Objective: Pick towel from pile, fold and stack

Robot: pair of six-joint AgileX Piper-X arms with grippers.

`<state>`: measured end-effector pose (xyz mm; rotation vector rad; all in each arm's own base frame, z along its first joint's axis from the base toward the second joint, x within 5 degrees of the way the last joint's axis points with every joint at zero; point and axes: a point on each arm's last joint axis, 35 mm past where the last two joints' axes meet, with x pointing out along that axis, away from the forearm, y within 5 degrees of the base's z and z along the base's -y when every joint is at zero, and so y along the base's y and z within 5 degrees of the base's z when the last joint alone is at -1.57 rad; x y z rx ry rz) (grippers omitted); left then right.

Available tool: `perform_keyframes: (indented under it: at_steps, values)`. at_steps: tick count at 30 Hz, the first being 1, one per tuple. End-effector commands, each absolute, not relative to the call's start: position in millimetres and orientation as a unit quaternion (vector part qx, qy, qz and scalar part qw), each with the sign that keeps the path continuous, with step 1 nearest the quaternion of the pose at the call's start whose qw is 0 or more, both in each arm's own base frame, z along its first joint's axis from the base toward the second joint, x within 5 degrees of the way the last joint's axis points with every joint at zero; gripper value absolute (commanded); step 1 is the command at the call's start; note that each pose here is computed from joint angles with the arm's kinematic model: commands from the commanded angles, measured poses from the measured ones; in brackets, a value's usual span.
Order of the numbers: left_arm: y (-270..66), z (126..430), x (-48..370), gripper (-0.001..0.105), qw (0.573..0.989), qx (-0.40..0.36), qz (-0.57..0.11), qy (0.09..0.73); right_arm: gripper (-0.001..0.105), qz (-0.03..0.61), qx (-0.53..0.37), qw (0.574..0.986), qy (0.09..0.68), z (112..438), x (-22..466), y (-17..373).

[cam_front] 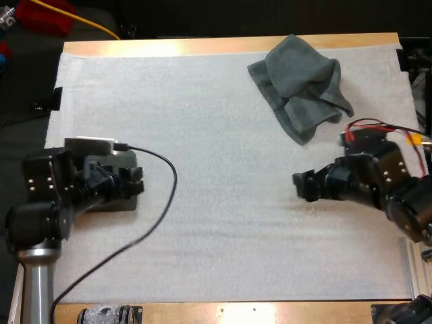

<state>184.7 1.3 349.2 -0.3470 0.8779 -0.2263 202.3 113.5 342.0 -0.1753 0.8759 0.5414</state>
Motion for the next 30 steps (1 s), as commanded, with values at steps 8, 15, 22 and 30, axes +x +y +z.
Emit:
perform_keyframes:
  at_steps: [8,15,22,30]
  values:
    - [-9,357,171,0.061,0.886,-0.155,-0.134,0.417,0.076,0.182,-0.108,0.895,0.392,362,196,54]
    - [-9,361,166,0.061,0.89,-0.151,-0.134,0.409,0.076,0.143,-0.139,0.899,0.389,370,180,28]
    - [-8,373,145,0.061,0.91,-0.128,-0.122,0.375,0.076,0.092,-0.173,0.915,0.353,386,155,16]
    - [-8,391,103,0.061,0.938,-0.107,-0.115,0.308,0.076,0.082,-0.183,0.934,0.294,405,108,10]
